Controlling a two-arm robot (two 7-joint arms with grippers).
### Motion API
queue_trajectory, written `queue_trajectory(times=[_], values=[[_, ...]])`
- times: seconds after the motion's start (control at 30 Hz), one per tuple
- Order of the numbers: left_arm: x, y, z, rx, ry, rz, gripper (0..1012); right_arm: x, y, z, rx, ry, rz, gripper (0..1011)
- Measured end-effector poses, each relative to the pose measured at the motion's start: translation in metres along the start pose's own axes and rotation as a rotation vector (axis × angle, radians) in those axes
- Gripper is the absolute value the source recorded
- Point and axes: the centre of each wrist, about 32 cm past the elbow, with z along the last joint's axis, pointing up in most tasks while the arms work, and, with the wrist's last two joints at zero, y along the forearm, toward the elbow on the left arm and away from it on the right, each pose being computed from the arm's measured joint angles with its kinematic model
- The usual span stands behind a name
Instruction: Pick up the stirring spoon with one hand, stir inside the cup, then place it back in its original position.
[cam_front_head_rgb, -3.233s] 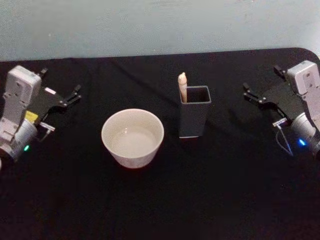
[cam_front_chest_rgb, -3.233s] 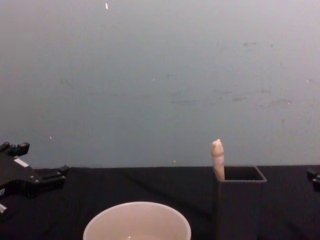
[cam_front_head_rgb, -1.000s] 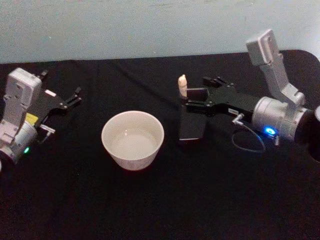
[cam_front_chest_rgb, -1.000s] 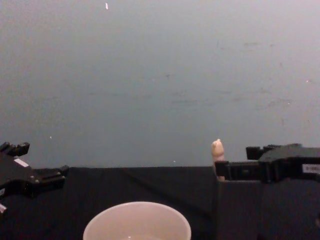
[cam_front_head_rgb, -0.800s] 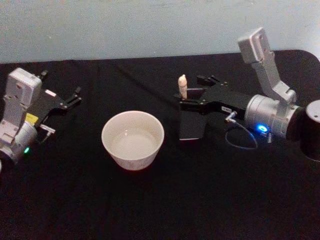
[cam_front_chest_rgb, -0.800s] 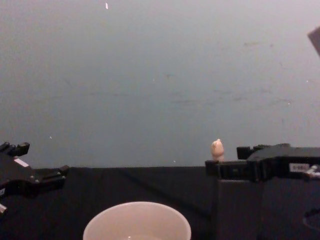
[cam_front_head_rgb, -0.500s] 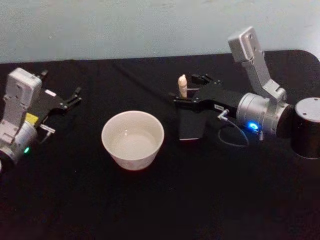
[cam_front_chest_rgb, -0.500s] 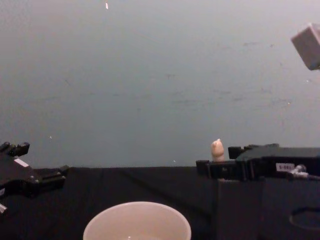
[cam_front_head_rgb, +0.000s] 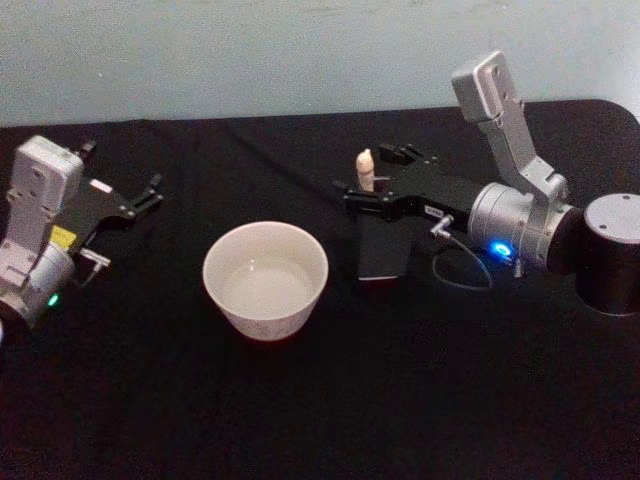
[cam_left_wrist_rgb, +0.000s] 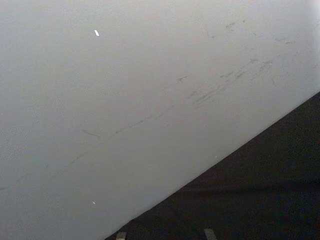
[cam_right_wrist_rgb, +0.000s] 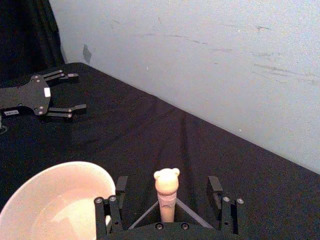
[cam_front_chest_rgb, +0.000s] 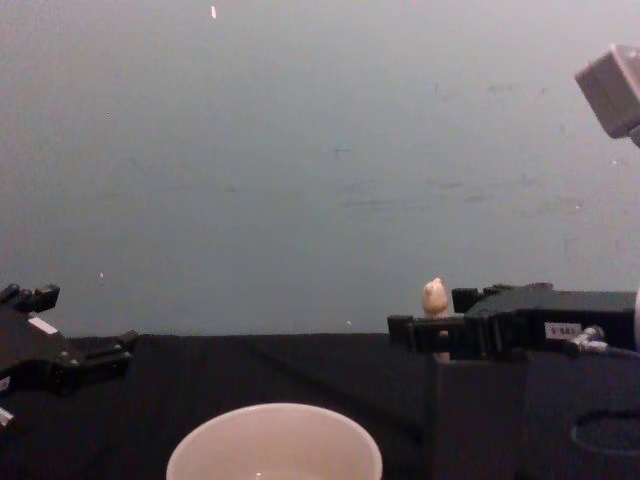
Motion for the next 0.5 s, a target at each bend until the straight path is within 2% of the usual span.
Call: queue_trajectory(times=[0.27, 0.5], values=[[0.0, 0.0, 0.0, 0.0, 0.0, 0.0, 1001, 0.0001, -0.0001, 0.0, 0.001, 0.002, 0.0, 1002], [0.0, 0.0, 0.0, 0.0, 0.0, 0.0, 1001, 0.0004, -0.0002, 0.0002, 0.001, 0.003, -0.001, 860]])
